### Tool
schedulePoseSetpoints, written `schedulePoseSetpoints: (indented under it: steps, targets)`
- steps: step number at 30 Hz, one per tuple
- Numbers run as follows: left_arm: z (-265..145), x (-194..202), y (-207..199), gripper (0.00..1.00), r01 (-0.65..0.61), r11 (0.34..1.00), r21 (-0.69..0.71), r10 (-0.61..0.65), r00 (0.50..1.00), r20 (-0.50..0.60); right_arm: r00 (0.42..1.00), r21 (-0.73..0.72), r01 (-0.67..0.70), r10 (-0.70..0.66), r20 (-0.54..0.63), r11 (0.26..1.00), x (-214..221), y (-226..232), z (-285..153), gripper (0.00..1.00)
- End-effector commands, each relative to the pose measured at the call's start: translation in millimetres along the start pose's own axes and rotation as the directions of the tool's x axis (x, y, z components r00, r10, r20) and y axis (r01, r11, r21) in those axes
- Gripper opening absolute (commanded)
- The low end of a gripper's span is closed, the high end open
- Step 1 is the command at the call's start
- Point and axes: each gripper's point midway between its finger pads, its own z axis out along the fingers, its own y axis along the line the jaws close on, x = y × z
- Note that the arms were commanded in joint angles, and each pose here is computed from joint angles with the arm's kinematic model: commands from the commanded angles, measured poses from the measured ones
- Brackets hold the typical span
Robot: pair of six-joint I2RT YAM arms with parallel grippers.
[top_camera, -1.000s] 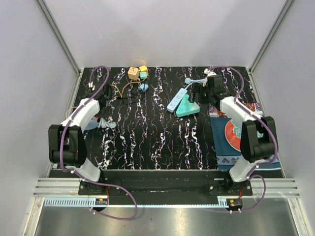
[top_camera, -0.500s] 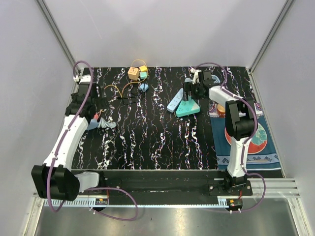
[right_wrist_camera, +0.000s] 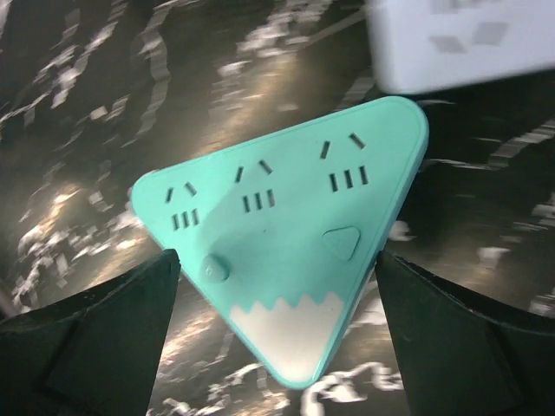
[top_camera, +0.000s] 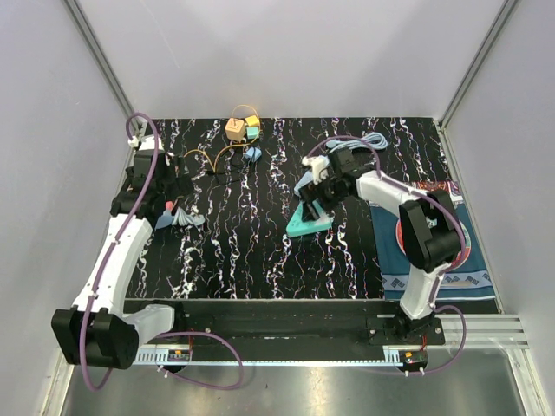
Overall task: Insert the plug
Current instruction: Move the socket to the center of the board.
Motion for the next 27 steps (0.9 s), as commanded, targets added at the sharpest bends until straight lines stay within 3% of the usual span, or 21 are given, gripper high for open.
schedulePoseSetpoints:
  steps: [1,7,11,19,27]
  targets:
    - [-7.5,-15.0,-10.0,0.94,0.009,0.997,0.072,-0.015,0.997,0.079,0.988,-0.013,0.155,-0.156,-0.014,0.988,-1.9,59.5,-21.9,1.0]
    - [-10.7,-16.9,-7.3,0.94,0.017,0.998,0.062,-0.023,0.995,0.093,0.978,0.324,0.137,-0.18,0.107,0.936,-34.6,62.4,-51.7,1.0]
    - [-16.5,-23.0,5.7,0.94,0.044,0.999,0.002,-0.044,0.989,0.139,0.973,0.442,0.123,-0.196,0.125,0.889,-48.6,82.8,-45.6,1.0]
    - [-23.8,-29.2,18.0,0.94,0.075,0.996,-0.048,-0.064,0.979,0.196,0.969,0.553,0.219,-0.245,-0.028,0.804,-35.9,119.3,9.1,1.0]
    - [-23.6,-28.8,16.2,0.94,0.072,0.997,-0.038,-0.064,0.979,0.192,0.954,0.577,0.301,-0.228,-0.196,0.759,7.7,109.1,34.9,1.0]
